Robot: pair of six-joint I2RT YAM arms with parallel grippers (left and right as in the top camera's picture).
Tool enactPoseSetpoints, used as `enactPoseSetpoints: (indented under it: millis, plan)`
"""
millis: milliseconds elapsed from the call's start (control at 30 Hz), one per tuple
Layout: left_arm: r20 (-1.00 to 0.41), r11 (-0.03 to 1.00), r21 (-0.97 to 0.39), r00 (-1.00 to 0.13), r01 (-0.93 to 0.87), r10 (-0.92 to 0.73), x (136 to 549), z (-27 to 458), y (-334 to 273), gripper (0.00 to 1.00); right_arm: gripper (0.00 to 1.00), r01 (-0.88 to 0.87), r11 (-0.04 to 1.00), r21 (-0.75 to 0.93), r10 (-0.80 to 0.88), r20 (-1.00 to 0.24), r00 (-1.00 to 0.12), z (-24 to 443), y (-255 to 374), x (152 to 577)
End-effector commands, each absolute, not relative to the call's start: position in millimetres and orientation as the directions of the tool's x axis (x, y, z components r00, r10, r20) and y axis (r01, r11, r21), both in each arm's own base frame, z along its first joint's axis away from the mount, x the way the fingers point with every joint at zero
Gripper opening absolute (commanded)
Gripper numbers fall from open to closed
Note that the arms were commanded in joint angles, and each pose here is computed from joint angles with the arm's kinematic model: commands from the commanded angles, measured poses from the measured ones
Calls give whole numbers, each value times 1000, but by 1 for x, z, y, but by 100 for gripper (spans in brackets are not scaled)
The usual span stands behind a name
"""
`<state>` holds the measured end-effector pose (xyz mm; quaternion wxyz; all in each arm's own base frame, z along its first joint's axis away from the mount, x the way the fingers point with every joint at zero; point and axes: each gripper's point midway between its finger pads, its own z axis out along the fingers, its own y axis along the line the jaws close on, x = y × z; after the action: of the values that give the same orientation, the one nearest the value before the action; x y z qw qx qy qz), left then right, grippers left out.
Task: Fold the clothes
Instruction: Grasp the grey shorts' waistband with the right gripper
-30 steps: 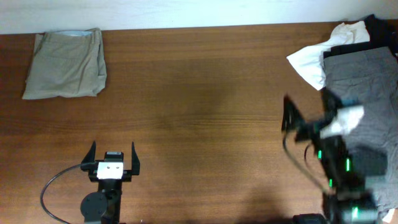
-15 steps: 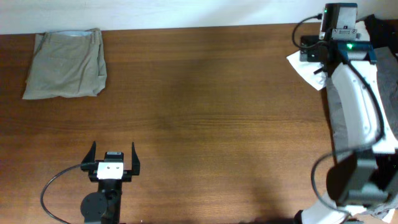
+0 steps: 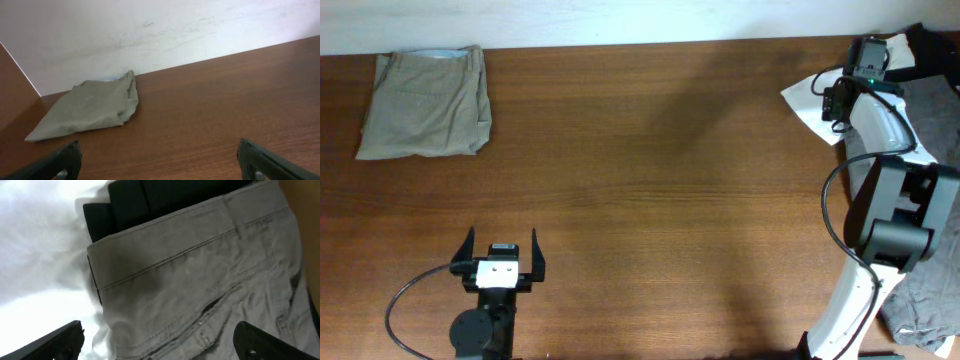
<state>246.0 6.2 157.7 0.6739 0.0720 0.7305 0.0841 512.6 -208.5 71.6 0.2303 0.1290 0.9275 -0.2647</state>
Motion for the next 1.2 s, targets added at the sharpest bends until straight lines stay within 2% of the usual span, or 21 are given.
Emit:
enactPoseSetpoints:
  millis: [0,200,233,267,333,733,767,800,833,967,1067,1100,1167]
  plan:
    - [-969,972,233,-83,2,233,246,156,5,99,99,341,833,-435,119,-461,-879,46,-207,514]
    - [-969,972,233,-82,2,233,246,156,5,99,100,363,807,-466,121,-471,-874,43,-214,516]
    - [-969,972,233,-82,3,233,246,156,5,99,98,362,808,-465,121,-470,-874,43,-214,516]
    - [-969,972,233,-82,2,233,246,156,5,99,89,360,808,-466,121,-467,-876,43,-214,515]
    - [-969,972,233,-83,2,233,246,156,5,99,85,361,808,-466,122,-467,-876,43,-214,515]
    - [-969,972,233,-83,2,233,246,156,5,99,83,387,826,-410,166,-480,-861,38,-228,511]
    - [-969,972,233,-82,2,233,246,156,5,99,75,382,835,-395,166,-481,-861,37,-226,512]
    - [-969,972,233,-83,2,233,246,156,5,99,64,391,834,-390,175,-486,-856,37,-226,512]
    - [-969,972,233,-82,2,233,246,156,5,99,57,408,830,-380,192,-493,-848,37,-226,512]
    - [-969,972,233,-82,2,233,246,156,5,99,49,447,823,-350,231,-512,-827,37,-225,513]
    - [-969,972,233,-82,2,233,246,156,5,99,53,467,817,-338,248,-526,-813,43,-225,513]
    - [-969,972,233,-82,2,233,246,156,5,99,49,483,812,-327,259,-540,-801,50,-225,513]
    - [-969,972,233,-82,2,233,246,156,5,99,21,524,799,-296,286,-579,-763,67,-225,515]
